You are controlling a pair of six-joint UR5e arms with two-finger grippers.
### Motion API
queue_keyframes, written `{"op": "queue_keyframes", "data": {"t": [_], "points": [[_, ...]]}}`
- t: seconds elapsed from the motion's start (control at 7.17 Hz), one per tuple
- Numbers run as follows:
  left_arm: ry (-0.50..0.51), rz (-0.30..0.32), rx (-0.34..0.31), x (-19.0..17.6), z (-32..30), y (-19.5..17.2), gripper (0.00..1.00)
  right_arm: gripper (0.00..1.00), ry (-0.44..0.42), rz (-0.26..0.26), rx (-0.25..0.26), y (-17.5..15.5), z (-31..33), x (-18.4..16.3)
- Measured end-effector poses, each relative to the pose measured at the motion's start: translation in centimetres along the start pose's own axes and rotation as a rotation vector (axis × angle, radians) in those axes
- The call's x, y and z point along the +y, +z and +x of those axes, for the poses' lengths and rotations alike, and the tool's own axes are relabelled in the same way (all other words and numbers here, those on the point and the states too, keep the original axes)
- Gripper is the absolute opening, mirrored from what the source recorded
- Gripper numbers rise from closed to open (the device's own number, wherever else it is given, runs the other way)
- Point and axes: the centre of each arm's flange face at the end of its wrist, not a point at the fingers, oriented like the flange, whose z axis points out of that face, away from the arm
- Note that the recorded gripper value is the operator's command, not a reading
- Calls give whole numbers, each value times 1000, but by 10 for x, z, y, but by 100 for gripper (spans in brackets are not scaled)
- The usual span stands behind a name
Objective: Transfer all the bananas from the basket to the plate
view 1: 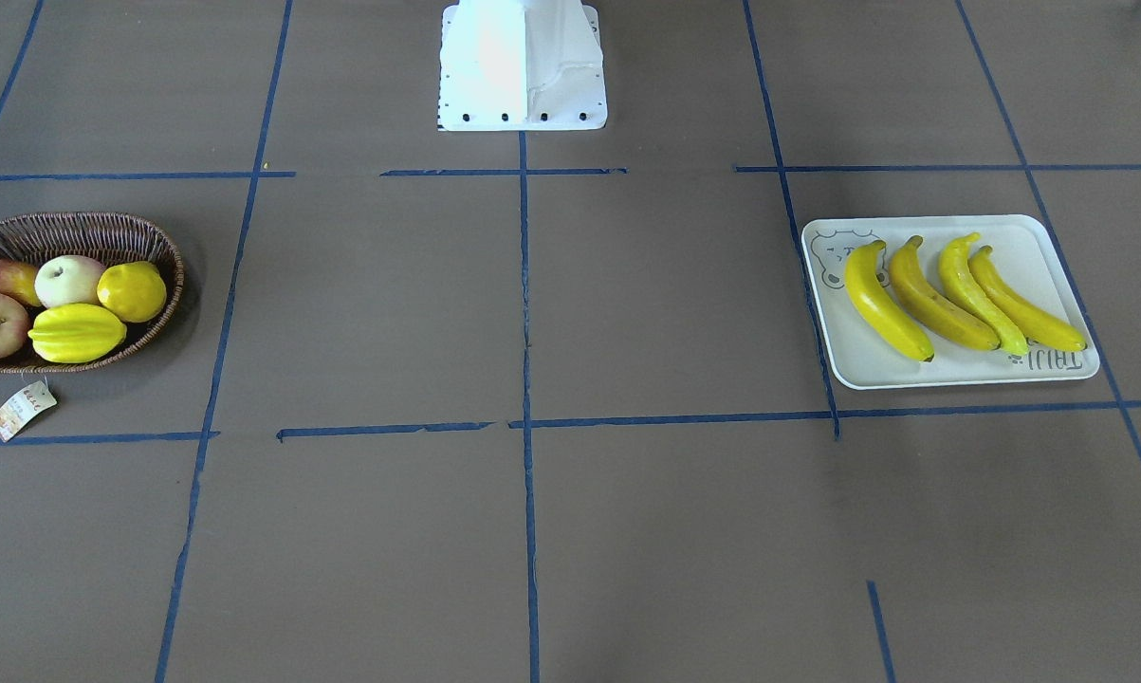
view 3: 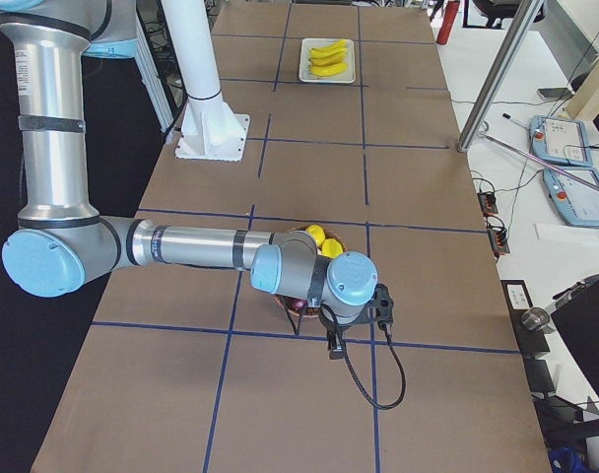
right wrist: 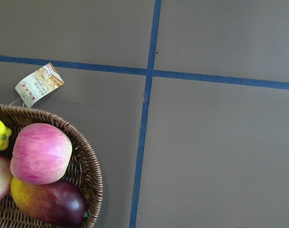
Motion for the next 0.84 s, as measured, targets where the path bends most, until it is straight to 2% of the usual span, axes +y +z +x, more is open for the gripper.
{"op": "queue_keyframes", "data": {"t": [0.84], "points": [[-2,1,0,0,-1,-1,99,100,4,4,-1,-2,1,1]]}}
